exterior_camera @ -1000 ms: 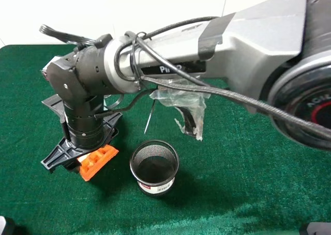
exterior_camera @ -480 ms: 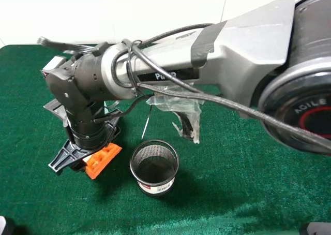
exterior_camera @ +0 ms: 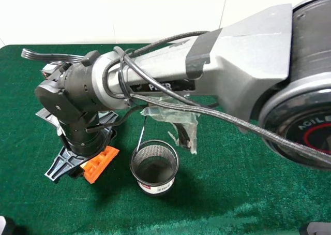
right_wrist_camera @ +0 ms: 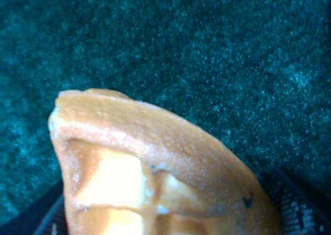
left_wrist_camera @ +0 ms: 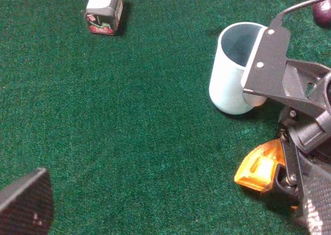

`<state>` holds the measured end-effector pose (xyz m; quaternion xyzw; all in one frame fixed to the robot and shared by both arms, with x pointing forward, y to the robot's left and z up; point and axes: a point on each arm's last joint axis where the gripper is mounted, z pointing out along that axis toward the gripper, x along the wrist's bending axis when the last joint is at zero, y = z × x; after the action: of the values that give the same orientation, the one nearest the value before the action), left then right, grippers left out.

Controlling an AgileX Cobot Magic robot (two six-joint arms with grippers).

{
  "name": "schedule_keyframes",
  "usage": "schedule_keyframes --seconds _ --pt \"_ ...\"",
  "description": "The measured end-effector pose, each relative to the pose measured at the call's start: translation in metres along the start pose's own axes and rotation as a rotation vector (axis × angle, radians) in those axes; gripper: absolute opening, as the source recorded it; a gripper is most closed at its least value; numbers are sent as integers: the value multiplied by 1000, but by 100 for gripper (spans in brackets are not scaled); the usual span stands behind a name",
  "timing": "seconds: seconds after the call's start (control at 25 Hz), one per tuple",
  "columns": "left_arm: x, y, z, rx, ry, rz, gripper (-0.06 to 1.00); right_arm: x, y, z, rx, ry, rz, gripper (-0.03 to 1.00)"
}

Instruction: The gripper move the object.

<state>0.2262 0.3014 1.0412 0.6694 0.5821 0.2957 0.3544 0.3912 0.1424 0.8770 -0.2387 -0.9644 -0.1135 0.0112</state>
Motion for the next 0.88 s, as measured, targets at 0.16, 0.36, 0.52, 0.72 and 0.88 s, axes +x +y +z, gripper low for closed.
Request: schedule_keyframes --seconds 0.16,0.36,0.52,0.72,0.88 --pt "0 0 0 0 0 0 98 0 0 0 -2 0 0 52" --pt "0 0 0 0 0 0 98 0 0 0 -4 0 0 52" --pt "0 0 0 0 0 0 98 0 0 0 -5 0 0 58" --pt "0 0 0 0 0 0 98 0 0 0 -5 0 0 68" --pt "0 0 0 0 0 0 98 0 0 0 -5 0 0 69"
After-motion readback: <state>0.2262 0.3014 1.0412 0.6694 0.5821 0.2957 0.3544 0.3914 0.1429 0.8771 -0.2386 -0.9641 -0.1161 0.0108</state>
